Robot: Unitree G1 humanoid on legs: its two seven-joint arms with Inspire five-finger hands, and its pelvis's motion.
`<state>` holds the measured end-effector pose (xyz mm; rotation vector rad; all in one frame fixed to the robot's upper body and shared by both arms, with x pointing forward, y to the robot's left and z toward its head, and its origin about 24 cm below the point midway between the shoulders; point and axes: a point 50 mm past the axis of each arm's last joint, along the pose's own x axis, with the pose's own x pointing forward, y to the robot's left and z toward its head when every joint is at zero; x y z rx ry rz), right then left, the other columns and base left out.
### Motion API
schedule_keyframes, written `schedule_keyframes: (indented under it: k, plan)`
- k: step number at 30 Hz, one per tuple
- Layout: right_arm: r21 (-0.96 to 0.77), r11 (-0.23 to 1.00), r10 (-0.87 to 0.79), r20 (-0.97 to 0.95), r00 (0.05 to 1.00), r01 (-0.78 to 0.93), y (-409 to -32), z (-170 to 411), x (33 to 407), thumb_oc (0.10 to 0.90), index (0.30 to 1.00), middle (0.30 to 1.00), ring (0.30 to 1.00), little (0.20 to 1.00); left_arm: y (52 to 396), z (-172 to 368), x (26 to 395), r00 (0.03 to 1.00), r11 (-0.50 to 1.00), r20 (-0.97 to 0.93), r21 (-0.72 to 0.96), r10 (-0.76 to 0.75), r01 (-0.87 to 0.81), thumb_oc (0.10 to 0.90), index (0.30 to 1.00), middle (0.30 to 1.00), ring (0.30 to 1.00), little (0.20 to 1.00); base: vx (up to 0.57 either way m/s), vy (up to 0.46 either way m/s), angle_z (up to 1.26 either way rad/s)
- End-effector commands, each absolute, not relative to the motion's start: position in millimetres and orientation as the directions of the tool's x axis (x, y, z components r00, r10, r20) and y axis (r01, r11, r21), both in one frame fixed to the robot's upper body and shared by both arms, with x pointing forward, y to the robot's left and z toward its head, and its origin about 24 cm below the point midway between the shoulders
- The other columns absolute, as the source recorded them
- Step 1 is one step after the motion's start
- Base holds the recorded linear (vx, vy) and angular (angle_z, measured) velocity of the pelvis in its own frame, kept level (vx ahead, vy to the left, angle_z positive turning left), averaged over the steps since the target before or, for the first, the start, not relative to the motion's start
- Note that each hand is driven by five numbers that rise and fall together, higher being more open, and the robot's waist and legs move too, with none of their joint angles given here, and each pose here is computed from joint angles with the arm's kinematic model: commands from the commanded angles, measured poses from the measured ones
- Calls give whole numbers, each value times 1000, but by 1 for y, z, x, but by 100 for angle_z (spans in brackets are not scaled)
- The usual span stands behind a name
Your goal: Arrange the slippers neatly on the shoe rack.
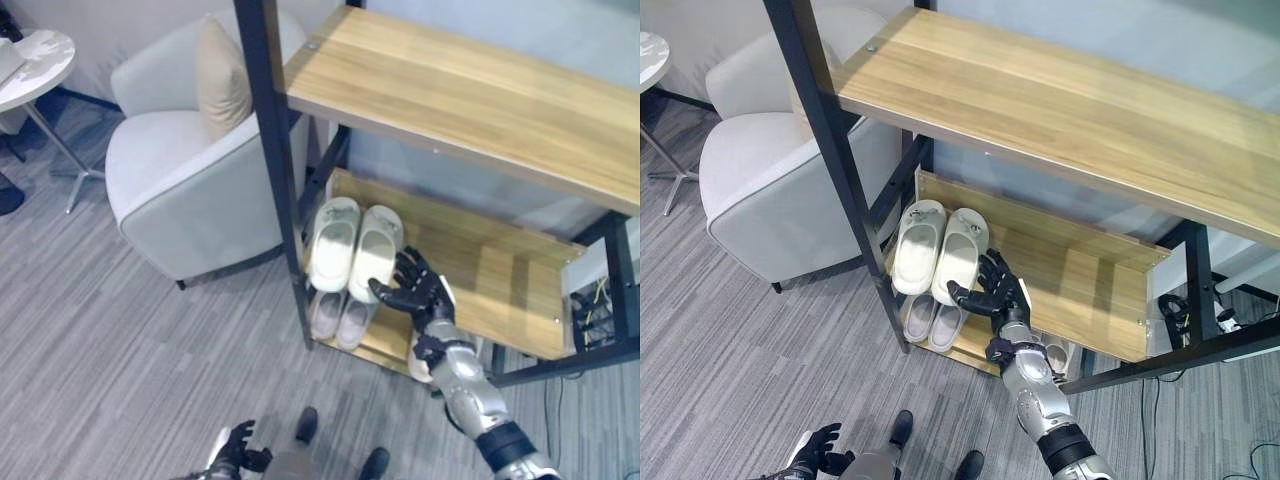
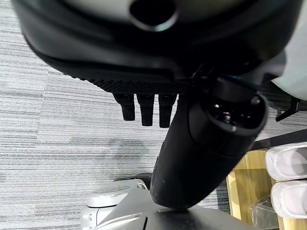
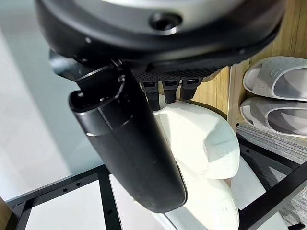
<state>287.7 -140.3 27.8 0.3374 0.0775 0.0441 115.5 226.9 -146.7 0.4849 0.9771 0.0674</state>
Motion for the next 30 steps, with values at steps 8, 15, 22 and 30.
schedule_keyframes:
  k: [8, 15, 22, 30]
  plan:
    - [237, 964, 67, 213, 975, -118, -156, 82, 287, 800, 900, 900, 900, 900, 212, -155, 103, 535, 906, -814, 379, 229, 190, 800, 900, 900, 900, 900, 0, 0, 0]
    - [137, 982, 95, 243, 965, -132, -177, 89, 275, 800, 900, 900, 900, 900, 209, -156, 103, 531, 917, -823, 348, 201, 193, 800, 900, 900, 900, 900, -8, -5, -4]
    - [110, 963, 221, 199, 955, -245, -183, 79, 244, 800, 900, 900, 900, 900, 208, -156, 105, 528, 925, -828, 332, 191, 185, 800, 900, 900, 900, 900, -25, -19, -16]
    - [-36, 919, 393, -13, 920, -393, -200, 54, 197, 800, 900, 900, 900, 900, 205, -156, 107, 534, 937, -832, 290, 147, 195, 800, 900, 900, 900, 900, -28, -32, -19]
